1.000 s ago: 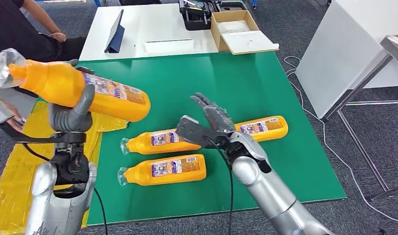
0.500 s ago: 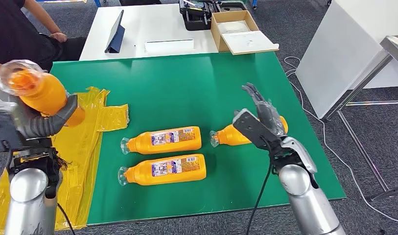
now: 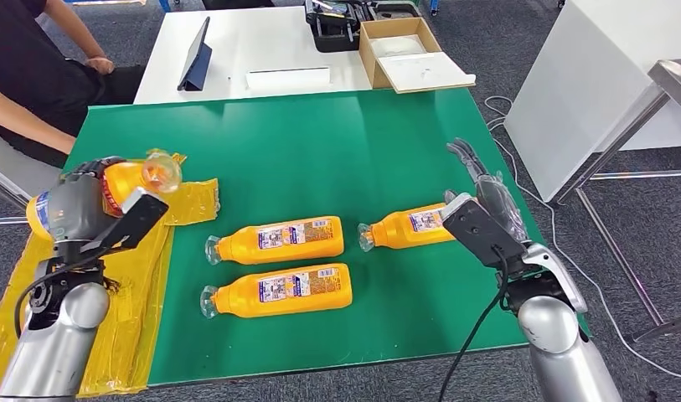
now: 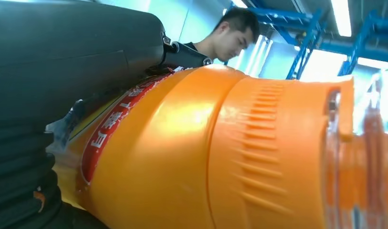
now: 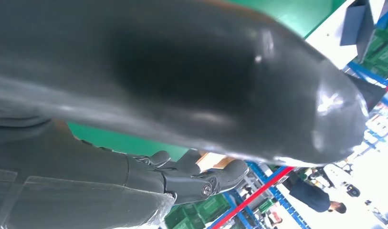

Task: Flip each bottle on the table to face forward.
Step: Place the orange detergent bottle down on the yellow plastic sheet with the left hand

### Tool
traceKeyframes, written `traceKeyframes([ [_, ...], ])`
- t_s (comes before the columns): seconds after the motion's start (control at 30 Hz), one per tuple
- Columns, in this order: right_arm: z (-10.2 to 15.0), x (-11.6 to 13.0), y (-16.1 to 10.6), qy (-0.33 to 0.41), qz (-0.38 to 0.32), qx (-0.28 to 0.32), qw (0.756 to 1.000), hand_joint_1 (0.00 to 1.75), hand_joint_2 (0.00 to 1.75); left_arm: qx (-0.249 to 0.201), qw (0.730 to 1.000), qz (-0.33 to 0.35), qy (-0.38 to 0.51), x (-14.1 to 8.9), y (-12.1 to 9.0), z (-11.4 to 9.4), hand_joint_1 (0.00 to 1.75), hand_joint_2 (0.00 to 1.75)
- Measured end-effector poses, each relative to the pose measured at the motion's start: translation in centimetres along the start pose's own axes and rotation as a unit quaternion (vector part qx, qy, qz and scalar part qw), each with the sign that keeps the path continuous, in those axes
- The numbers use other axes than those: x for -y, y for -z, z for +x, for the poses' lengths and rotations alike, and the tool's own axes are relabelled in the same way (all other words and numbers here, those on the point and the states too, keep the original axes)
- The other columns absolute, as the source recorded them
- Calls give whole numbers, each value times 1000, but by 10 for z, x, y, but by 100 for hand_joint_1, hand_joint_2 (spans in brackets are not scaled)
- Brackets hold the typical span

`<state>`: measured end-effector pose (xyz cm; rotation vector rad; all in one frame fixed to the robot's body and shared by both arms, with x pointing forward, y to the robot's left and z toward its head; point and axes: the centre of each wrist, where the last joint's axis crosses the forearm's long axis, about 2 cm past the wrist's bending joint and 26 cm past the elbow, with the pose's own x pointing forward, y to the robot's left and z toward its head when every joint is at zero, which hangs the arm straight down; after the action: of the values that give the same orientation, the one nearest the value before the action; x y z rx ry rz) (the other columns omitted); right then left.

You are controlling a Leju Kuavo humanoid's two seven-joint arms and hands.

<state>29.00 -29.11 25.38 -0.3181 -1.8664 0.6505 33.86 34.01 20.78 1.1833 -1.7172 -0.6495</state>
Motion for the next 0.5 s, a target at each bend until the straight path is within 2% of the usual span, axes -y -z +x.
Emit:
traceKeyframes([
  [0.2, 2, 7, -4, 10, 13, 23, 1000, 0, 0, 4, 994, -74, 81, 34, -12, -20, 175, 175],
  [0.43, 8, 6, -6, 15, 34, 46, 998, 0, 0, 8, 984, -133, 122, 57, -21, -34, 172, 175],
  [0.5, 9, 4, -7, 16, 42, 54, 998, 0, 0, 9, 979, -152, 136, 64, -23, -38, 85, 87],
])
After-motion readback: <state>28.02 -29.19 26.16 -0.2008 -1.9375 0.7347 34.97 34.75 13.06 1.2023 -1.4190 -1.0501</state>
